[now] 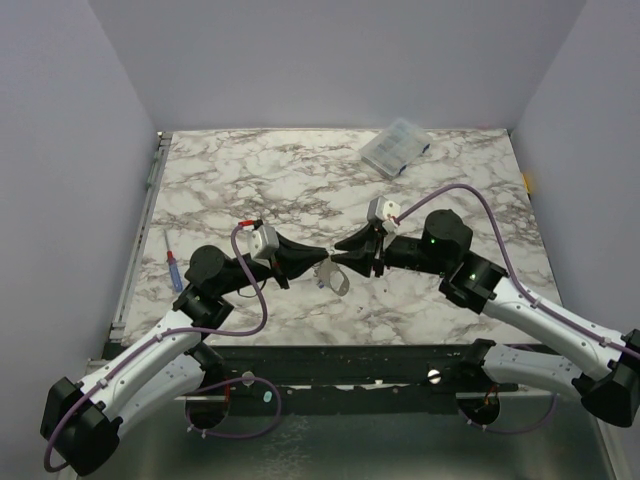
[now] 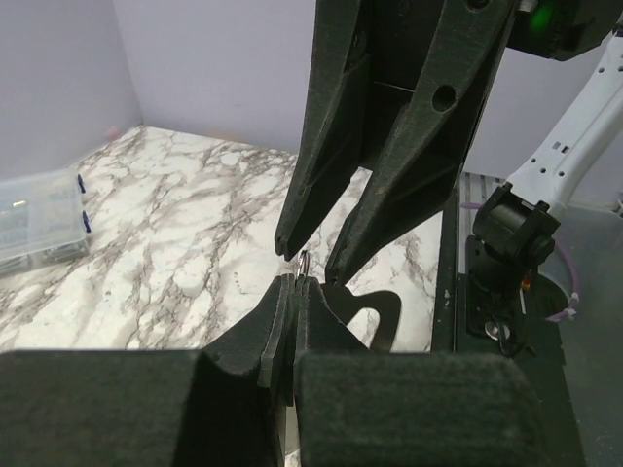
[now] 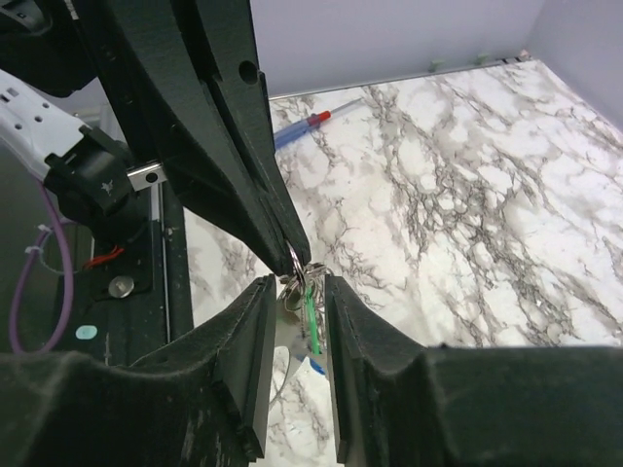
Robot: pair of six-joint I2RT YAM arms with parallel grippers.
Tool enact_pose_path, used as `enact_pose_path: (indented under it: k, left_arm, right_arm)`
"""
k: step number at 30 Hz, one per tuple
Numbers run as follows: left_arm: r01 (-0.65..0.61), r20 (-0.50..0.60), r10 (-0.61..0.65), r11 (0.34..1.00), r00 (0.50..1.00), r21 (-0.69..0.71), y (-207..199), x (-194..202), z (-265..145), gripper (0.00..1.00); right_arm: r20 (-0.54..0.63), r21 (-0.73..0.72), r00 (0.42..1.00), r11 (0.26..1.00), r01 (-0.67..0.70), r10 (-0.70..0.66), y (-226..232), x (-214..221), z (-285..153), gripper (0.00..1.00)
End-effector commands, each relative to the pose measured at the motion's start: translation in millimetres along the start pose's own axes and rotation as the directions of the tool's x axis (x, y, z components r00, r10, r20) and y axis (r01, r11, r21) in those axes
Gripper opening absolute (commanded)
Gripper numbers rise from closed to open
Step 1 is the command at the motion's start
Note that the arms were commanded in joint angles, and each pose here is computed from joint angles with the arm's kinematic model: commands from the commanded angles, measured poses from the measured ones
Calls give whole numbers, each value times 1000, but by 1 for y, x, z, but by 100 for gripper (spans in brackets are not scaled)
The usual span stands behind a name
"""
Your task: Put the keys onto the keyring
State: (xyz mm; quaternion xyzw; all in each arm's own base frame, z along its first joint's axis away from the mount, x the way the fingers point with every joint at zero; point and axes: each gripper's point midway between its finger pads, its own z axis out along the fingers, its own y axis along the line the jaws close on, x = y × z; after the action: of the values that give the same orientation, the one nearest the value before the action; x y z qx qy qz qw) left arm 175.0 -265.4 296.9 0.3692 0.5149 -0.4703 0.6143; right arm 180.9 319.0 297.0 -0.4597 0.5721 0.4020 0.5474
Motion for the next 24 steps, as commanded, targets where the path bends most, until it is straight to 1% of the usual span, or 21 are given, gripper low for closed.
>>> enact_pose_path:
  k: [1,3,7,9,13,21,22,24]
  left_arm:
    - [-52,52,51,998,997,36,-7,-23,1,0]
    - [-52,52,50,998,997,39,-7,-22,1,0]
    - [-54,52,52,998,997,40,-8,-22,0,0]
    - [-54,52,52,998,997,41,-8,-22,0,0]
    - [-56,52,54,997,997,46,-9,-22,0,0]
    - [-52,46,50,998,998,33,-6,-20,0,1]
    - [-57,37,56,998,998,17,-3,-19,0,6]
    - [-63,-2,63,998,998,-7,2,-12,-1,21]
  right_arm:
    - [25,-19,999,999,31,-30,2,-5,3,31]
    - [23,-28,999,999,31,-30,3,-4,4,27]
    - [21,-61,999,998,34,-33,8,-3,5,11]
    - [17,-69,999,997,34,-33,10,-3,5,6]
    - [22,-64,999,997,41,-39,10,-5,2,1]
    - [38,-63,998,997,53,-51,12,-10,-2,1]
    - [28,-32,998,998,49,-48,6,-10,-1,1]
    - [-13,7,999,999,36,-36,-2,-7,-1,1]
